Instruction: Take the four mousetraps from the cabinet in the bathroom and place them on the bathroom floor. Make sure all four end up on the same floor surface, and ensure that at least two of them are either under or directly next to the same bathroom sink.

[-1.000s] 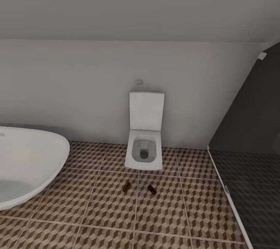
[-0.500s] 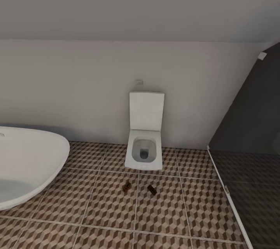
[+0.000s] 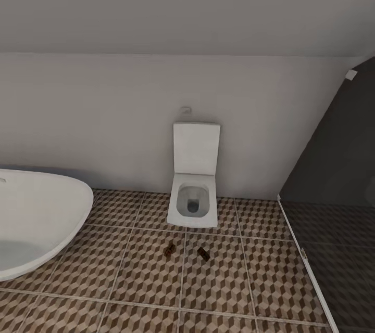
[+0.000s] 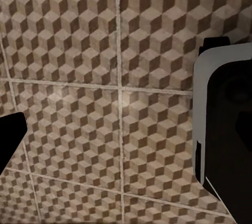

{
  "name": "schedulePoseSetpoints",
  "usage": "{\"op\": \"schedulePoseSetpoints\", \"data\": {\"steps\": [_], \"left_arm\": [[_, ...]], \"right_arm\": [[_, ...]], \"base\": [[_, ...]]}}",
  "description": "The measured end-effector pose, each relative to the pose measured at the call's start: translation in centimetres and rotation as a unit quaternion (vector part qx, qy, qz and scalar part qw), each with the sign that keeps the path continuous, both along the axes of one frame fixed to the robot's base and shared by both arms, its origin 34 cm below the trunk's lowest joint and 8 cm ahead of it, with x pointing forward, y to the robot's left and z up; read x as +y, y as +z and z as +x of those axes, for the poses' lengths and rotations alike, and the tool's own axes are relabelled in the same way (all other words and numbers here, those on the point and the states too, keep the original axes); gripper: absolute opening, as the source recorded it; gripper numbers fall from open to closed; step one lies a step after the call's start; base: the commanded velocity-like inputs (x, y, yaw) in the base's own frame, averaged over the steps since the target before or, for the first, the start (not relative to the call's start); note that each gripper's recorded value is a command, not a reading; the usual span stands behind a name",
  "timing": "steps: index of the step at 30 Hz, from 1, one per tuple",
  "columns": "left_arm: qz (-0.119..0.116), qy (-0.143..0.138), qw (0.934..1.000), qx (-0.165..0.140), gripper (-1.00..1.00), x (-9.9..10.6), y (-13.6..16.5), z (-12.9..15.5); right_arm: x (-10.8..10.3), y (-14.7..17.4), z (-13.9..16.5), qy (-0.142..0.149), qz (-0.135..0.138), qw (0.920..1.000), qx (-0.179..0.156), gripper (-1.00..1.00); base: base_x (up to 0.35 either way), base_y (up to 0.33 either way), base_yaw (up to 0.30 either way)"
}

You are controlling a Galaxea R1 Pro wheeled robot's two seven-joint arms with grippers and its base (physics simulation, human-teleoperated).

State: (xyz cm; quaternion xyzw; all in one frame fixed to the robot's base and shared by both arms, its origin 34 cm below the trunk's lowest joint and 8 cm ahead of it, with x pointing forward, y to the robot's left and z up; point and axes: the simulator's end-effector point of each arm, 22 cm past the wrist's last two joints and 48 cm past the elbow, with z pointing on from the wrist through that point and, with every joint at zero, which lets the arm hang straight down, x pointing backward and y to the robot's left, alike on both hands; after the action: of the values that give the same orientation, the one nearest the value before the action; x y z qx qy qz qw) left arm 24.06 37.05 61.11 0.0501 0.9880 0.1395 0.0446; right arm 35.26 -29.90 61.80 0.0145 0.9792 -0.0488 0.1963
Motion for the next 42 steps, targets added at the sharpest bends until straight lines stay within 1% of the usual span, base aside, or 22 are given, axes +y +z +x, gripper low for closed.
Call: {"op": "schedulePoseSetpoints", "data": {"steps": [1,2,7,13,18,42], "left_arm": [[0.01,0.006,0.9999,-0.001,1.0,-0.3,0.1,0.0],[0.014,0.009,0.9999,-0.002,1.0,-0.5,0.1,0.0],[0.025,0.019,0.9995,-0.005,1.0,-1.9,0.1,0.0],[0.028,0.023,0.9993,-0.008,1.0,-2.1,0.2,0.0],[0.029,0.024,0.9993,-0.009,1.0,-2.1,0.2,0.1],[0.031,0.025,0.9988,-0.027,1.0,-2.0,0.7,1.5]], "right_arm": [[0.3,-0.1,-0.1,0.002,0.006,1.0,0.001,1.0],[0.5,-0.1,-0.3,0.004,0.01,0.9999,0.002,1.0],[1.1,-0.4,-2.0,0.01,0.024,0.9996,0.013,1.0],[1.0,-0.4,-2.6,0.011,0.025,0.9995,0.017,1.0],[1.1,-0.4,-2.7,0.011,0.026,0.9995,0.017,1.0],[1.0,0.3,-1.5,0.012,0.026,0.9996,0.001,1.0]], "base": [[0.0,0.0,0.0],[0.0,0.0,0.0],[0.0,0.0,0.0],[0.0,0.0,-0.009],[0.0,0.0,-0.104],[0.0,0.0,-0.116]]}}
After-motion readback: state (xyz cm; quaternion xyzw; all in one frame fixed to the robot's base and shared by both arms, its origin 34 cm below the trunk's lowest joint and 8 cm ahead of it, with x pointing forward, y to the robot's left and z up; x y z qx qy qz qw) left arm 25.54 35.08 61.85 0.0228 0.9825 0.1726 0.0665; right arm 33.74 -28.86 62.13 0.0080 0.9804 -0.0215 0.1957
